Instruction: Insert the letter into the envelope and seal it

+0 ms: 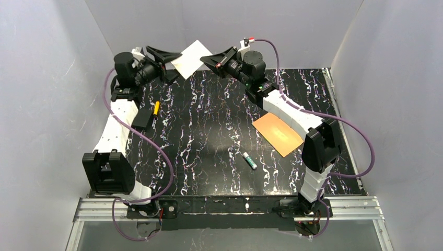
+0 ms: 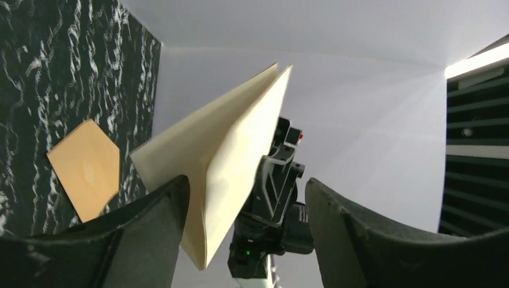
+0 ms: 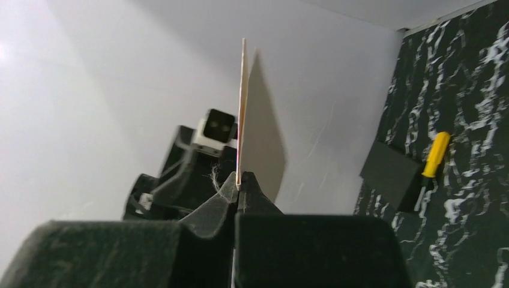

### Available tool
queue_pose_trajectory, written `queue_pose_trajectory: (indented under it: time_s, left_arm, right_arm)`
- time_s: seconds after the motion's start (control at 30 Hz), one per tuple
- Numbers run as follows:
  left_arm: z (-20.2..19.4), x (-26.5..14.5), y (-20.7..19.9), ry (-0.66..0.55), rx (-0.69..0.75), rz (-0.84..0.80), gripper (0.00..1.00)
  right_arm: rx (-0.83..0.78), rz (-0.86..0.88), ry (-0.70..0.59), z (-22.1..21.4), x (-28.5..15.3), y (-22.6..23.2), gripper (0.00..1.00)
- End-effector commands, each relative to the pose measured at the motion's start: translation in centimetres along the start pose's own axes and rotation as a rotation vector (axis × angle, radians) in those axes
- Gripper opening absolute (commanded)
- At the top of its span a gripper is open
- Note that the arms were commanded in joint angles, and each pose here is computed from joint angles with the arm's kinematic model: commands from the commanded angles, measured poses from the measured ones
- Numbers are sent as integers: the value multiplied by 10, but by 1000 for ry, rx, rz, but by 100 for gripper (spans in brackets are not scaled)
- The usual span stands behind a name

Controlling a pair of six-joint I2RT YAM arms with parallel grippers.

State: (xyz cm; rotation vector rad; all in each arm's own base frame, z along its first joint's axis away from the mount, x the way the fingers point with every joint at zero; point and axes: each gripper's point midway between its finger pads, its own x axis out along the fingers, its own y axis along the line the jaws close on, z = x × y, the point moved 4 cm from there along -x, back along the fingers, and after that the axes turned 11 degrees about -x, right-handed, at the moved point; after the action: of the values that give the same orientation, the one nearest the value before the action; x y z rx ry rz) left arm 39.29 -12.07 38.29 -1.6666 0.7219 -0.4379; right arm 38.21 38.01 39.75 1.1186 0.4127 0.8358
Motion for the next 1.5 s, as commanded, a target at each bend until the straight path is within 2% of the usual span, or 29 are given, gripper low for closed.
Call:
queue_pose_trajectory:
  time_s: [0.0, 0.07, 0.13, 0.23, 0.33, 0.4, 0.53, 0.6, 0.8, 0.9, 0.97, 1.07, 1.17, 1.37, 1.4, 1.47]
  left_arm:
    - [-6, -26, -40, -48, 210, -14, 79]
    - [-5, -32, -38, -99, 267, 41, 93]
    - [-6, -35, -39, -107, 295, 40, 98]
    - [-9, -27, -39, -51, 255, -14, 98]
    - [-16, -17, -41, 17, 263, -65, 98]
    - [-35, -9, -43, 81, 308, -76, 98]
    - [-57, -9, -63, 131, 433, -169, 98]
    - [-61, -11, -71, 120, 458, -213, 98]
    - [-60, -27, -73, -22, 498, -265, 98]
    - [-58, -25, -69, -26, 466, -254, 98]
    - [-56, -24, -67, -33, 444, -249, 93]
    - [-57, -27, -68, -41, 473, -257, 93]
    - [-61, -30, -73, -37, 548, -273, 97]
    - [-55, -15, -61, 12, 459, -231, 98]
    - [-55, -12, -61, 30, 427, -225, 97]
    - [-58, -6, -61, 78, 385, -214, 87]
  right_arm:
    - [-175, 84, -118, 40, -21, 52, 1]
    - [-222, 84, -147, 48, -26, 57, 1]
    - [-233, 106, -199, 57, -33, 61, 1]
    - [-194, 160, -278, 65, -38, 66, 1]
    - [-131, 245, -293, 66, -33, 74, 1]
    - [-83, 268, -283, 66, -27, 74, 1]
    - [-39, 289, -257, 59, -18, 76, 1]
    - [-30, 286, -244, 54, -15, 74, 1]
    - [-1, 268, -223, 50, -9, 65, 1]
    - [5, 268, -219, 50, -8, 65, 1]
    - [18, 257, -221, 50, -7, 61, 1]
    - [18, 236, -225, 51, -6, 58, 1]
    - [3, 226, -223, 51, -4, 59, 1]
    - [21, 265, -192, 48, -1, 63, 1]
    - [22, 264, -191, 47, -1, 63, 1]
    - [22, 257, -192, 45, -1, 61, 1]
